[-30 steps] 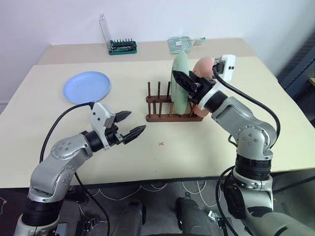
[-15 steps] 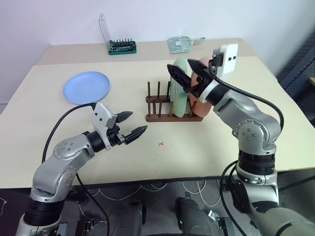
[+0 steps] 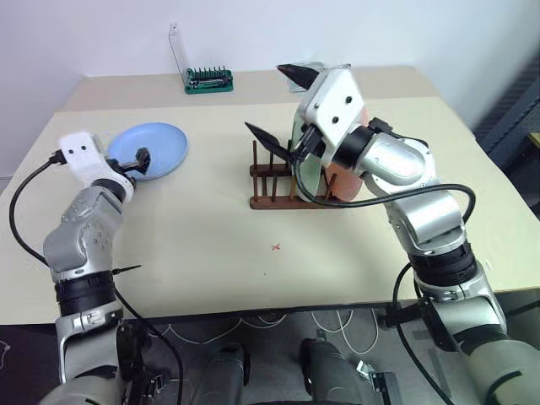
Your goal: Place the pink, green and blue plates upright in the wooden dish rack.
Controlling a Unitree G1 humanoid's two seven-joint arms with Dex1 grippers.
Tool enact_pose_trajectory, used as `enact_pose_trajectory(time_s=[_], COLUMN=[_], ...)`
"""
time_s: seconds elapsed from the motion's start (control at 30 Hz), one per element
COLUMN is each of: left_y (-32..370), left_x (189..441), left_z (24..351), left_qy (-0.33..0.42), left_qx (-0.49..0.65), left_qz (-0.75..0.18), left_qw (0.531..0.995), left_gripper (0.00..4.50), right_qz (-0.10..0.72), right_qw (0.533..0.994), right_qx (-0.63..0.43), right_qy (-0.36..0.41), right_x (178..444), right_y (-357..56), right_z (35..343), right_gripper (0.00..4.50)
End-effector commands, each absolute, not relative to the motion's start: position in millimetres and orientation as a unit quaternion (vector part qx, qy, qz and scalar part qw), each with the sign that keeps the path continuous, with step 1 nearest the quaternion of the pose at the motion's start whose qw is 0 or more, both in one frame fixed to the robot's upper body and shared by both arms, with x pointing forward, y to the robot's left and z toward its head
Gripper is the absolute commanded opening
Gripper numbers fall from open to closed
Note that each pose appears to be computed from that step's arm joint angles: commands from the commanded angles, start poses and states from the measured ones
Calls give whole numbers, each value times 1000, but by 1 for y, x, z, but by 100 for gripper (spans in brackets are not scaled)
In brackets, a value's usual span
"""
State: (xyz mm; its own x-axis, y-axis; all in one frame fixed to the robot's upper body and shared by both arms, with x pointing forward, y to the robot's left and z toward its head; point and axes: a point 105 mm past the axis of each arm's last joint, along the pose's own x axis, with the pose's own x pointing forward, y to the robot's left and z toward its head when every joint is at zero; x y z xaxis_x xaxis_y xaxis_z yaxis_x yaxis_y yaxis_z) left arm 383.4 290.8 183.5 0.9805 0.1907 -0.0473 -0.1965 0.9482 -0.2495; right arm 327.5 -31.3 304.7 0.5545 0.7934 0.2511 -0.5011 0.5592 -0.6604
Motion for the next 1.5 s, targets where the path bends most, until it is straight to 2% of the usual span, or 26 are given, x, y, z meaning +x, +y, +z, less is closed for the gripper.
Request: enact_pose_trajectory(time_s=[0.03,0.23,0.43,0.53,0.6,0.63,0.77,0.8,1.07,1.2,1.37,1.5], left_y=[320,322,315,314,316,317,317,317,320,280,227,204], left_x=[390,415,431,435,436,436,436,436,438,428,403,387], left_z=[180,156,148,143,144,144,141,141,162,250,289,303], left_qy=[34,103,126,136,131,130,132,132,86,-50,-70,-70], left_qx=[-189,-284,-315,-324,-322,-324,-326,-325,-301,-210,-122,-93], left_qz=[168,189,178,191,197,200,203,202,184,77,-8,-34], left_qw=[967,934,924,917,917,916,914,914,932,973,990,993], left_gripper=[450,450,450,367,282,224,26,4,4,4,4,4], right_qz=[396,402,406,455,497,509,516,515,515,478,426,396], right_qw=[822,820,818,802,791,788,789,790,790,791,771,755], right_qx=[-285,-282,-289,-282,-262,-258,-256,-256,-257,-308,-396,-446], right_qy=[-294,-294,-287,-264,-243,-232,-214,-213,-209,-226,-259,-273], right_x=[320,323,323,310,299,295,293,294,295,305,318,329], right_y=[-24,-21,-20,-14,-10,-9,-11,-11,-10,-11,-8,-6], right_z=[305,302,295,281,272,268,263,264,263,265,264,261], right_gripper=[450,450,450,450,450,450,450,450,450,450,450,450])
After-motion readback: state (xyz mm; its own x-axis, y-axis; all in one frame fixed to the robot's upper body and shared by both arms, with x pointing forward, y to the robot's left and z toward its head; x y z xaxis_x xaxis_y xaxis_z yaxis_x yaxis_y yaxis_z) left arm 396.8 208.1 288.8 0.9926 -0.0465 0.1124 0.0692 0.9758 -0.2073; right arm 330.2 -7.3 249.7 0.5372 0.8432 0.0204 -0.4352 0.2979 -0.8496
